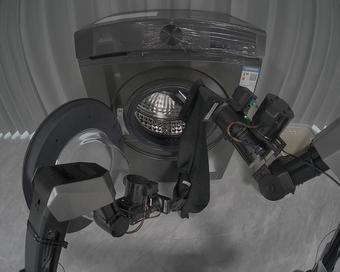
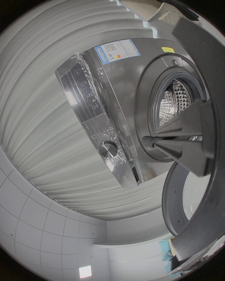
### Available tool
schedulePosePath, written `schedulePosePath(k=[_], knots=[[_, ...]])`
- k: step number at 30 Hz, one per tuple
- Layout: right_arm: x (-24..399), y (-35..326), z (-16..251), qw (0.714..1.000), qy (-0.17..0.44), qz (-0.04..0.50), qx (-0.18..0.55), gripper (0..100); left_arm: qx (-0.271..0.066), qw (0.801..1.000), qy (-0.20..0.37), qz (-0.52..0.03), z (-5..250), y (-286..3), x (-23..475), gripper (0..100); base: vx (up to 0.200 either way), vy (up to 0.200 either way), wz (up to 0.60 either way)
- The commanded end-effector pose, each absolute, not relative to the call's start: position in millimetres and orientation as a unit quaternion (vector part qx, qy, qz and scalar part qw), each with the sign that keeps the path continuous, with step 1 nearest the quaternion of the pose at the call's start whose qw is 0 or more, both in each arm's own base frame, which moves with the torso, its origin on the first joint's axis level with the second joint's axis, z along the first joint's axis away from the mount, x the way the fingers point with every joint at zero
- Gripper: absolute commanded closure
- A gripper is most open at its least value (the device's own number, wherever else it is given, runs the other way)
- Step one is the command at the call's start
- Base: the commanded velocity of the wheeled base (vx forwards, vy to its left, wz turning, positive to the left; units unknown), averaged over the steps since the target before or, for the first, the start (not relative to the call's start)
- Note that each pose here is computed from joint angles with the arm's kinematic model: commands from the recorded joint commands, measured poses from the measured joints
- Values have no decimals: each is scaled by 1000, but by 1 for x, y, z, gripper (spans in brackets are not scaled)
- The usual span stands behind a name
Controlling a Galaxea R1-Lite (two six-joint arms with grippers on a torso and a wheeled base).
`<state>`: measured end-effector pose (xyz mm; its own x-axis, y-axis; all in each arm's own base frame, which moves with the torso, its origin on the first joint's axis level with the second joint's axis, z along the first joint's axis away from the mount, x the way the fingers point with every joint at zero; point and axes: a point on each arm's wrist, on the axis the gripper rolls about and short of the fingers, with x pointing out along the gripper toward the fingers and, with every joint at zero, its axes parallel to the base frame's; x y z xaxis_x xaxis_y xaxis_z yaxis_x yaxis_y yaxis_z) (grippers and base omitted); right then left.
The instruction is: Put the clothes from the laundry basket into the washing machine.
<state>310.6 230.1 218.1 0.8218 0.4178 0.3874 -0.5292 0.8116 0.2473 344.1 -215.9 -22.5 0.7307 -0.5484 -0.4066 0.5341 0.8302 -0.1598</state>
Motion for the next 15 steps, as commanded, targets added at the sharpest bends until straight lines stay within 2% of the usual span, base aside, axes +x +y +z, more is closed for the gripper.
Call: schedulePosePath(k=[1,15], knots=[[309,230,213,940,-151,253,171,100,-19,928,227,-296,-31,-216,351,0,0,0,0],[307,235,209,940,-144,258,170,100,-15,922,246,-299,-52,-215,350,0,0,0,0]])
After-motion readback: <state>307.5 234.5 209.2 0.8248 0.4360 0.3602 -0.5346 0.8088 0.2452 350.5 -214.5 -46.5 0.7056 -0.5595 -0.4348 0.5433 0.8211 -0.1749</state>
